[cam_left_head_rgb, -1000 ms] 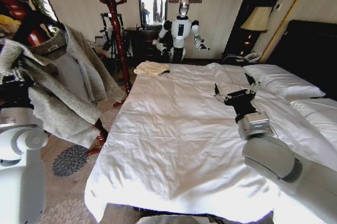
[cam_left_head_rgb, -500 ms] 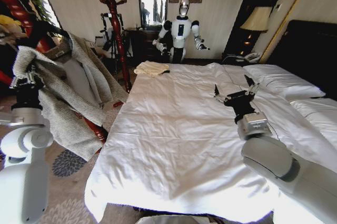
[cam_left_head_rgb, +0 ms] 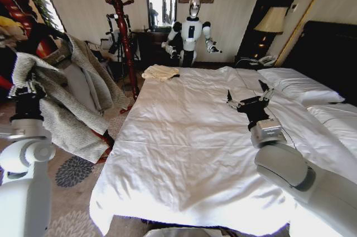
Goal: Pick up the clothes from the bed and hang them on the clothes hanger.
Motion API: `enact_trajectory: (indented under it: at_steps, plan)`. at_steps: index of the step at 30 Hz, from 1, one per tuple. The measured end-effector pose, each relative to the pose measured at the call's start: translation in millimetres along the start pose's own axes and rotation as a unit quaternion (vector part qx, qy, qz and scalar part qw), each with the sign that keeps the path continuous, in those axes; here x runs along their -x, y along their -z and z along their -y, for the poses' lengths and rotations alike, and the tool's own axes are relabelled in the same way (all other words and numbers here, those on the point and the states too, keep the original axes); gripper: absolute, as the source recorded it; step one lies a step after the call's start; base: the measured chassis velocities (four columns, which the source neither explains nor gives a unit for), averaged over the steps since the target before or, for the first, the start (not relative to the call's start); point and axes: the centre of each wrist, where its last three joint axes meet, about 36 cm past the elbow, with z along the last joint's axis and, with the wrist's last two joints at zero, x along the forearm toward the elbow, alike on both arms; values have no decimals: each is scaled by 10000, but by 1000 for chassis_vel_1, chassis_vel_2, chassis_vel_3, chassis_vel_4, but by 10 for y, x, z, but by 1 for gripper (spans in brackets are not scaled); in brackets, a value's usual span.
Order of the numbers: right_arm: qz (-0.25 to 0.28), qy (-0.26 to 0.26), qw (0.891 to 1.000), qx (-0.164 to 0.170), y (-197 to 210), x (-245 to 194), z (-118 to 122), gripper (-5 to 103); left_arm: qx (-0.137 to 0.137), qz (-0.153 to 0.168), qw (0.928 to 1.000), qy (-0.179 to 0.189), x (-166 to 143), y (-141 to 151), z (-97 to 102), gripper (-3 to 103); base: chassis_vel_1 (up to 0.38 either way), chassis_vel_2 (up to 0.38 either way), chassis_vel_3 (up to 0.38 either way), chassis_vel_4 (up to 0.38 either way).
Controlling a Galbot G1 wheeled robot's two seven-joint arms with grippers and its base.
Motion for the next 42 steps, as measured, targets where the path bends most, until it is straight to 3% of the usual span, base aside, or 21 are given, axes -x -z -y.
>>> enact_trajectory:
  at_steps: [3, 4, 7, 8, 10, 11, 13, 14, 15, 16, 18, 19, 22, 23, 25, 27, 28, 32, 36, 38, 42]
  plan:
    - [9, -6, 10000, 14, 2, -6, 0, 100, -31, 122, 9999, 29, -59, 79, 38, 23, 0, 0, 0, 0]
    - [12, -3, 10000, 22, 6, -11, -1, 100, -27, 153, 9999, 41, -73, 112, 42, 34, 0, 0, 0, 0]
    - [21, 8, 10000, 38, 16, -27, -3, 100, 18, 222, 9997, 45, -104, 193, 45, 34, 0, 0, 0, 0]
    - [21, 19, 10000, 44, 20, -39, -5, 100, 73, 283, 9996, 46, -136, 270, 46, 44, 0, 0, 0, 0]
    - [24, 22, 10000, 47, 23, -46, -5, 100, 121, 320, 9994, 41, -166, 327, 46, 44, 0, 0, 0, 0]
    - [34, 24, 10000, 51, 31, -57, -3, 100, 204, 377, 9991, 36, -213, 415, 46, 56, 0, 0, 0, 0]
    - [42, 29, 10000, 56, 38, -67, -2, 100, 278, 431, 9987, 42, -259, 498, 44, 56, 0, 0, 0, 0]
    - [45, 32, 10000, 59, 41, -70, -2, 100, 308, 463, 9984, 46, -283, 544, 46, 66, 0, 0, 0, 0]
    - [52, 34, 10000, 63, 47, -79, -1, 100, 356, 547, 9979, 29, -352, 672, 65, 66, 0, 0, 0, 0]
    - [51, 36, 10000, 67, 48, -83, -2, 100, 367, 586, 9976, 4, -399, 754, 83, 77, 0, 0, 0, 0]
    - [46, 33, 10000, 72, 47, -86, -2, 100, 364, 610, 9975, -18, -444, 832, 102, 77, 0, 0, 0, 0]
    - [41, 24, 10000, 85, 45, -88, -2, 100, 347, 594, 9976, -75, -508, 932, 137, 88, 0, 0, 0, 0]
    - [49, 13, 9999, 127, 42, -90, -3, 100, 311, 526, 9980, -175, -580, 1017, 180, 93, 0, 0, 0, 0]
    - [98, 11, 9994, 339, 20, -85, -10, 100, 276, 338, 9981, -431, -690, 1075, 242, 97, 0, 0, 0, 0]
    - [128, 17, 9987, 486, 4, -79, -15, 100, 279, 215, 9979, -542, -745, 1069, 267, 97, 0, 0, 0, 0]
    - [270, 89, 9931, 1136, -148, -49, -17, 100, 409, -217, 9959, -774, -937, 916, 344, 100, 0, 0, 0, 0]
    - [270, 89, 9931, 1136, -148, -49, -17, 100, 409, -217, 9959, -774, -937, 916, 344, 100, 0, 0, 0, 0]
    - [812, 268, 9755, 2026, -784, -164, -47, 100, 622, -746, 9910, -918, -1247, 477, 485, 100, 0, 0, 0, 0]
    - [984, 74, 9747, 2005, -1159, -492, -172, 100, 381, -1164, 9878, -964, -1517, 134, 724, 100, 0, 0, 0, 0]
    - [971, 53, 9753, 1981, -1186, -533, -192, 100, 365, -1198, 9873, -975, -1537, 112, 743, 100, 0, 0, 0, 0]
    - [563, -194, 9828, 1748, -1410, -950, -438, 100, 221, -1569, 9829, -943, -1840, -161, 938, 100, 0, 0, 0, 0]
